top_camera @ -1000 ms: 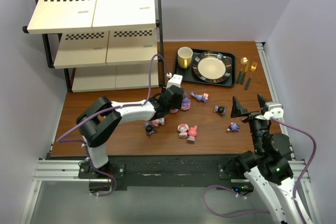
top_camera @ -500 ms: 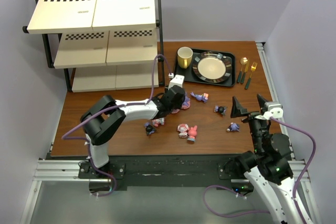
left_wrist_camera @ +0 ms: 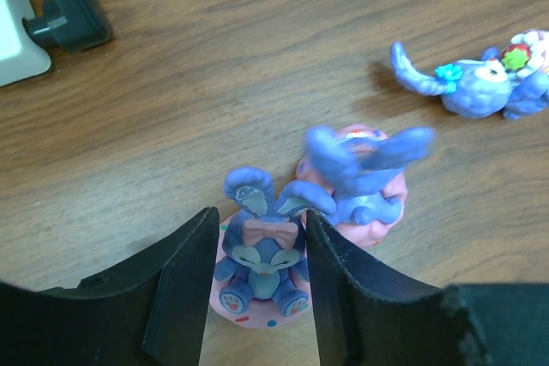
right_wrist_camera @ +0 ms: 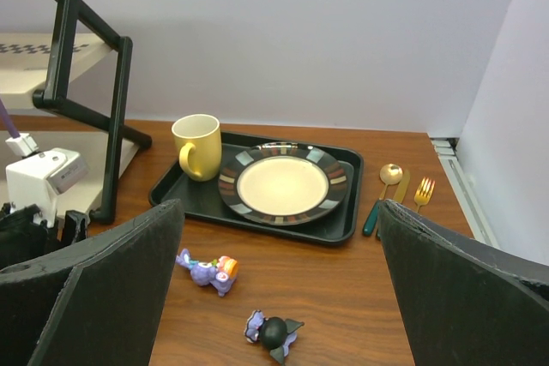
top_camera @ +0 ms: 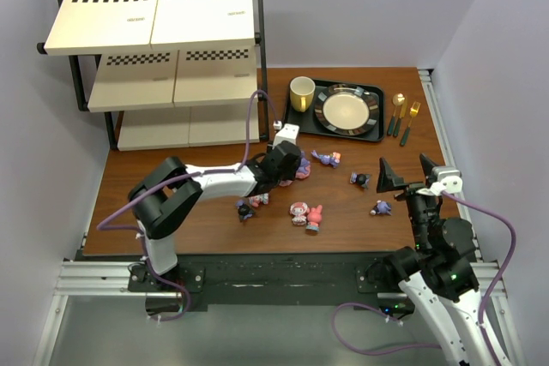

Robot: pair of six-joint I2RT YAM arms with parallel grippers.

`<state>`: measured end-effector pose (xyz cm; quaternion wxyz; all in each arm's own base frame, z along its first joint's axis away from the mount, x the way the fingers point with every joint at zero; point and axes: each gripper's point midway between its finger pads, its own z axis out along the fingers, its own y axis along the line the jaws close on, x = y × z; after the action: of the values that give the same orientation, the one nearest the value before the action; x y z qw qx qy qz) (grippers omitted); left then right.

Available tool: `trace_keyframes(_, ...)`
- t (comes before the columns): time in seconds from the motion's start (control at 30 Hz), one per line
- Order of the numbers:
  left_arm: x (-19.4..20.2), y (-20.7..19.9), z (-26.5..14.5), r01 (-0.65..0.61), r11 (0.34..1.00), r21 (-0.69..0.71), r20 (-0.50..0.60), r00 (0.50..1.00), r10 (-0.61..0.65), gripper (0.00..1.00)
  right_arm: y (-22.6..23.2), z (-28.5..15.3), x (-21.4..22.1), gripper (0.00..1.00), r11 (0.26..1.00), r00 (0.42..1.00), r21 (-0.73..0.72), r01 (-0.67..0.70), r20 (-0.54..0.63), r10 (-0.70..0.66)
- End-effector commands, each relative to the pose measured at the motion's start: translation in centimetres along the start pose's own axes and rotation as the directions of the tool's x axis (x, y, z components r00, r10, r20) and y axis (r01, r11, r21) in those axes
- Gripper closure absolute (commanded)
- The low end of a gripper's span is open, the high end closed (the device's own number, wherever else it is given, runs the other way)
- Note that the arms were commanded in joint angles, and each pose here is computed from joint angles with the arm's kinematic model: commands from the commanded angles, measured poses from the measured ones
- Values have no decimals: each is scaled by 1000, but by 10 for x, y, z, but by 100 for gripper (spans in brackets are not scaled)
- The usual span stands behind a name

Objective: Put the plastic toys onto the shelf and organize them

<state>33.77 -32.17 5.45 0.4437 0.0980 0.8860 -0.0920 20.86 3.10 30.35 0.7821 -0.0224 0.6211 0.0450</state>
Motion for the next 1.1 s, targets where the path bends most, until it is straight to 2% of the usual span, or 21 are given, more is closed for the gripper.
trace_keyframes(0.0, -14, 3, -12, 26, 1000, -3, 42, 999, -25, 51, -3, 0, -13, 1, 1000, 998, 15, -12, 54, 11)
trace_keyframes(0.1, -14, 3, -13, 32, 999, 4, 43, 999, -32, 53, -3, 0, -13, 1, 1000, 998, 14, -12, 54, 11)
trace_keyframes(0.3, -16, 2, -18, 39, 999, 14, 50, 998, -40, 65, -4, -1, -13, 1, 1000, 998, 19, -11, 55, 10)
trace_keyframes(0.4, -20, 4, -23, 43, 999, 19, 66, 997, -44, 78, -4, -1, -13, 1, 1000, 998, 18, -11, 55, 10)
trace_keyframes(0.5, -29, 7, -30, 40, 999, 18, 94, 995, -42, 95, -4, -1, -13, 1, 1000, 998, 18, -11, 55, 10)
trace_keyframes(0.57, -38, 10, -38, 38, 999, 17, 120, 992, -40, 100, -4, -1, -13, 1, 1000, 998, 20, -11, 55, 10)
trace_keyframes(0.8, -69, 34, -66, 22, 999, -36, 213, 977, -14, 100, -4, -1, -14, 1, 1000, 998, 19, -12, 58, 11)
trace_keyframes(1.0, -78, 97, -82, 60, 986, -153, 253, 967, -20, 100, -4, -2, -15, 1, 1000, 998, 16, -18, 63, 17)
trace_keyframes(1.03, -72, 118, -81, 67, 980, -190, 246, 969, -18, 100, -3, -2, -15, 1, 1000, 998, 14, -19, 62, 18)
trace_keyframes(1.07, -81, 126, -89, 89, 978, -190, 287, 957, -31, 100, -3, -2, -15, 1, 1000, 998, 14, -20, 65, 19)
